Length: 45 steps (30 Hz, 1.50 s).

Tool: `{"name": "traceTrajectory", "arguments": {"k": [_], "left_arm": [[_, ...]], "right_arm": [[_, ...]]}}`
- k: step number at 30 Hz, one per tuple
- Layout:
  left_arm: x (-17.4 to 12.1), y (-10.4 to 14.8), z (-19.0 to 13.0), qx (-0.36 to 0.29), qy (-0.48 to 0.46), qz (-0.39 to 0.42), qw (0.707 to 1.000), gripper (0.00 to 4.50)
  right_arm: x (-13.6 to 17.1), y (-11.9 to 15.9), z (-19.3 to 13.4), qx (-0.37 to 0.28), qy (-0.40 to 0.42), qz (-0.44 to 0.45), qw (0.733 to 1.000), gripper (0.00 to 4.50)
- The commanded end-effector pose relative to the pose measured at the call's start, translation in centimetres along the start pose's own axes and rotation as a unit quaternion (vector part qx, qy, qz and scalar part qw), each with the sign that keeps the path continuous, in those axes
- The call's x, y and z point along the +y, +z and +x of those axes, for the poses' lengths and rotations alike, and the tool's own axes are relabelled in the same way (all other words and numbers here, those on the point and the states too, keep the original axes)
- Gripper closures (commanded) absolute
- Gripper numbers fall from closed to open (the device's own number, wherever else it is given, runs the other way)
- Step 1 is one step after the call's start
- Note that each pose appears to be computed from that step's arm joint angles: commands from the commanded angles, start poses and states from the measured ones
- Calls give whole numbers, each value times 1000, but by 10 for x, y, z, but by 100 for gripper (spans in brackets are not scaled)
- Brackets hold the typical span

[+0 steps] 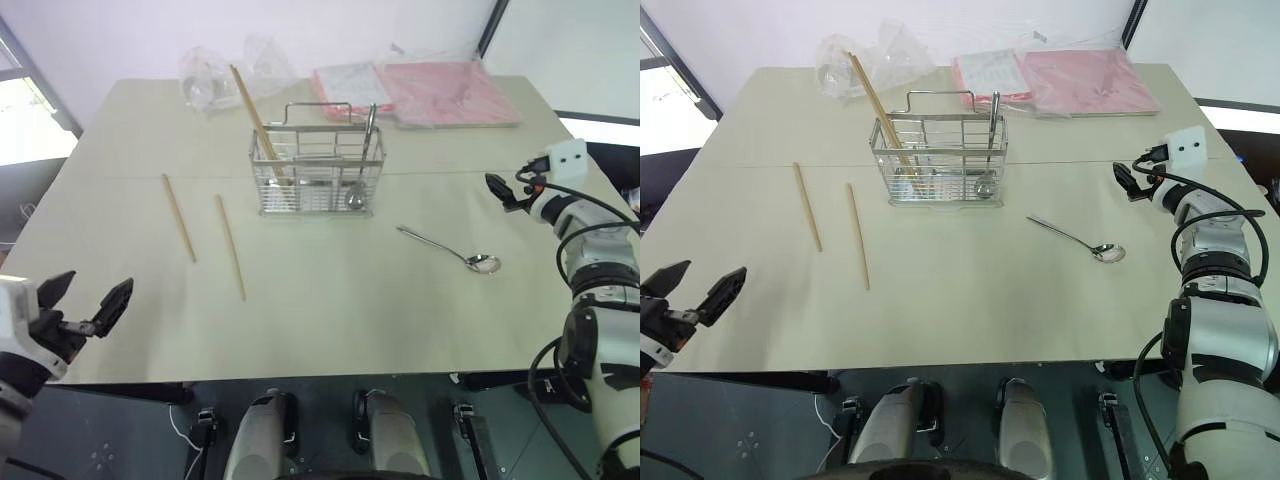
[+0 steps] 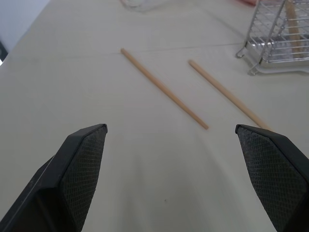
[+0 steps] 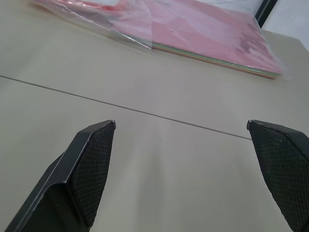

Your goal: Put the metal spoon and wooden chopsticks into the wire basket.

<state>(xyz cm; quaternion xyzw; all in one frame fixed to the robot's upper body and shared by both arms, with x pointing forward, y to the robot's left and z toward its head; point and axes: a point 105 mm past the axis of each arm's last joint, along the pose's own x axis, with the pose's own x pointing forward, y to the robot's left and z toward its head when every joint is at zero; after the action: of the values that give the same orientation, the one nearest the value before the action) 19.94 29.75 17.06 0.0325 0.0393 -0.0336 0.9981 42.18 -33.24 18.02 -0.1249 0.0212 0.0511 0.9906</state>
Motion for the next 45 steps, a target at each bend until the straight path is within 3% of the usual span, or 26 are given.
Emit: {"name": "traceTrajectory", "arguments": {"k": [1,18,23,30,36,41,45], "left_arm": [[-1,11,-1,-19,-2,15,1000,3],[3,29,16,-36,4,21,999,3],[-17,57,35,-72,-46,23,996,3],[-89,93,65,-104,-214,30,971,3],[-165,104,66,-91,-407,47,908,3],[-196,99,67,-73,-492,63,865,3],[-204,103,74,-85,-503,69,857,3]], "right_arm": [[-11,15,-4,-26,-14,-7,1000,0],[-15,22,-6,-34,-11,-17,999,0],[-11,39,-5,-46,21,-47,998,0],[17,60,-8,-25,170,-140,975,0],[39,48,-21,74,313,-161,933,0],[54,24,-41,175,420,-164,875,0],[57,7,-42,215,421,-166,866,0]]}}
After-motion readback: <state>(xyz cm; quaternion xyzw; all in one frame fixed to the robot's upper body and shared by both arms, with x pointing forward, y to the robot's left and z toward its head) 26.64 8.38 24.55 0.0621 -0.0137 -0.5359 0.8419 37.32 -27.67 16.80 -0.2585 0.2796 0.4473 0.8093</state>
